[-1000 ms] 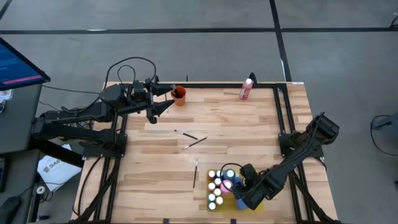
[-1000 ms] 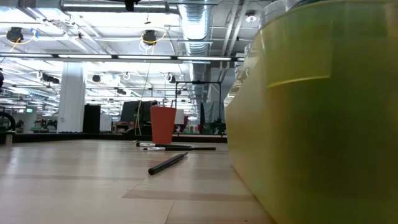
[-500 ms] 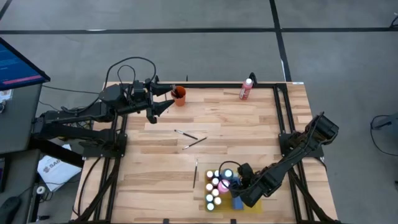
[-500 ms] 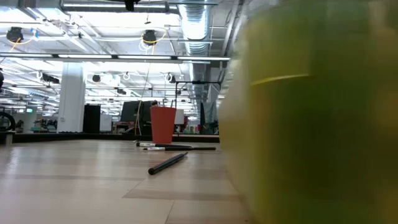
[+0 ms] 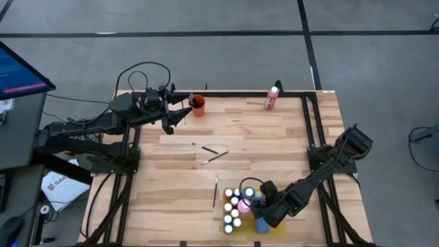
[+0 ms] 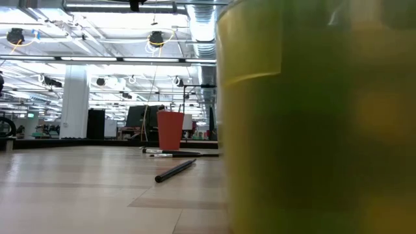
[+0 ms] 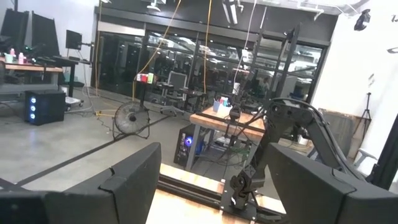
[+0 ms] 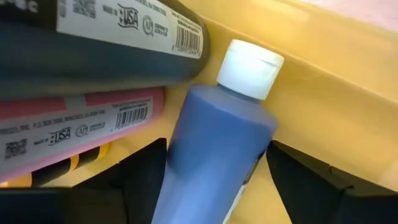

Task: Pick & Place Paint Supplies
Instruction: Put the purple paint bottle into the yellow bin

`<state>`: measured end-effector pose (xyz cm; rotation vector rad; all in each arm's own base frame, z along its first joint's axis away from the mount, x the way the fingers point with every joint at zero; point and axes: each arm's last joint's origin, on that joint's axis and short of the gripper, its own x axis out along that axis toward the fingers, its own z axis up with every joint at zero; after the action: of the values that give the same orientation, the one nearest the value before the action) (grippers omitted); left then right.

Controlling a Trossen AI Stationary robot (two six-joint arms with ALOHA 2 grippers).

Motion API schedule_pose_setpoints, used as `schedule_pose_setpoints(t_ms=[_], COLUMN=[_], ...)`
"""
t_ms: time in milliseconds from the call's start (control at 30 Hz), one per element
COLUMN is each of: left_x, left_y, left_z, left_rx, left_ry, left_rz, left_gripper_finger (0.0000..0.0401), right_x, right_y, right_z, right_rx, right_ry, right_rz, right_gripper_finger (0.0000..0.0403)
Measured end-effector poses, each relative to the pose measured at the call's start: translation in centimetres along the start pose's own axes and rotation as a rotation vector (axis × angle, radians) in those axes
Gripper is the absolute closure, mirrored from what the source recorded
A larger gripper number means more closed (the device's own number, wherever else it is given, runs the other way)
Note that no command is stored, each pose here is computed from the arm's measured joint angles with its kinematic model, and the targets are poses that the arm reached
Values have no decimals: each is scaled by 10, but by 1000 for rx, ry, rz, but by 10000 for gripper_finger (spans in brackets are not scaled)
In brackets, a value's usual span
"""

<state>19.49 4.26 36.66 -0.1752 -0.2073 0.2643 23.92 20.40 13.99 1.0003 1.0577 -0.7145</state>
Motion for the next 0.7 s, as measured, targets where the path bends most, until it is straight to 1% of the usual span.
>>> schedule_pose_setpoints(t_ms=[100, 300, 400, 500, 700], left_x=[0, 0, 0, 0, 0], left_y=[0, 0, 0, 0, 0], left_z=[0, 0, 1, 1, 1], left_rx=[0, 0, 0, 0, 29], left_ry=[0, -5, -5, -6, -8], left_rz=[0, -1, -2, -2, 2], left_gripper_finger=[115, 115, 115, 115, 115], right_x=[1, 2, 0, -3, -15], right_y=[2, 4, 6, 8, 14], right_z=[2, 7, 7, 8, 9], right_rx=[1, -6, -5, -14, -56], right_ry=[32, 43, 46, 42, 30], right_rz=[3, 1, 0, -21, -102], right_gripper_finger=[158, 246, 283, 301, 308])
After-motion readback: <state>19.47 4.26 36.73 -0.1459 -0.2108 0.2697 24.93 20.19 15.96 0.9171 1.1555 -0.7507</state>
